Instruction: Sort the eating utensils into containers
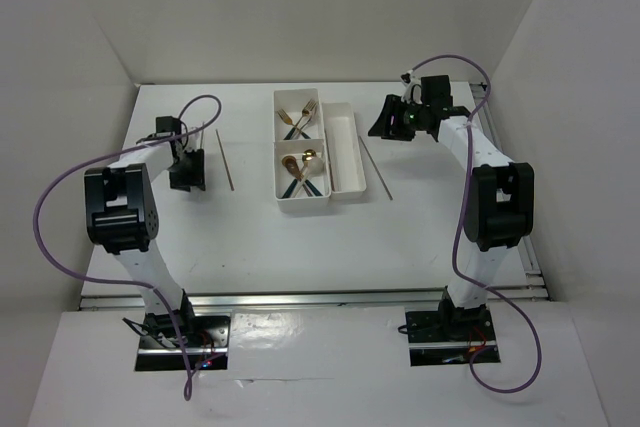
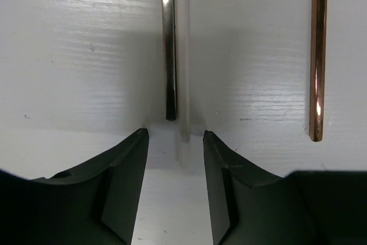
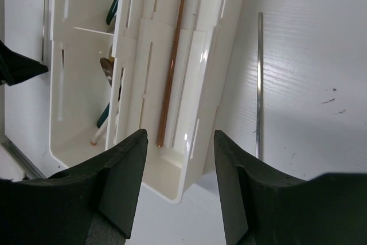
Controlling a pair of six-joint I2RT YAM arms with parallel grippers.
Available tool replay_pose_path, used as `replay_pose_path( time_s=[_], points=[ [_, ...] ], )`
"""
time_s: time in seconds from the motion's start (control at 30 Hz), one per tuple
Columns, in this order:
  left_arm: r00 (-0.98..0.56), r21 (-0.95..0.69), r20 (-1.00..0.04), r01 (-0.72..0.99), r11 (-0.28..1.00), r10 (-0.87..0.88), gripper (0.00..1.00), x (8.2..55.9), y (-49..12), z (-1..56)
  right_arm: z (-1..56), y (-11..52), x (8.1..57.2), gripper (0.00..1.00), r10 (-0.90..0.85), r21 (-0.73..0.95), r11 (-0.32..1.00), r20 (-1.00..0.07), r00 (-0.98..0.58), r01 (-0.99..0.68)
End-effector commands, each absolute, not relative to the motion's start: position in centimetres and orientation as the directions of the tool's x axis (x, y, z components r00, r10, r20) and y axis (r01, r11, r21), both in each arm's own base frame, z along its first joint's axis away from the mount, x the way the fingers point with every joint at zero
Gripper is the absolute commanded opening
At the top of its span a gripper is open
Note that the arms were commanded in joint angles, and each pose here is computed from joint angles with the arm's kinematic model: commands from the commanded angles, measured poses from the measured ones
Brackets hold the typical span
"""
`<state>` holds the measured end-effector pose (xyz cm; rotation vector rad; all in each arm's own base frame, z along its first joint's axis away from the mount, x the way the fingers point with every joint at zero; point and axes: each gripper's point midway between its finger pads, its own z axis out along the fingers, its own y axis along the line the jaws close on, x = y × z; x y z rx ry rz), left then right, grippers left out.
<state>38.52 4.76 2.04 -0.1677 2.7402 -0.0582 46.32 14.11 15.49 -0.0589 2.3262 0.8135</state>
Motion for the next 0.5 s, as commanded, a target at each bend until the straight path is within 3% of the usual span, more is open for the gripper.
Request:
replay_pose_path(
  time_s=[0.0,0.47],
  points=[
    [-0.931,-0.1,-0.343,-0.093,0.991,-0.122,0.56,37.4,3.1,1.5,17.8,14.0,46.6,0.57,0.161,0.522,0.797,-0.668,-0.727,-0.303],
    [-0.955,-0.046,-0.288,-0.065,0.997,-0.076,0.23,37.5,1.5,-1.1,17.5,13.7,46.7,0.56,0.148,0.502,0.811,-0.673,-0.725,-0.301]
  ],
)
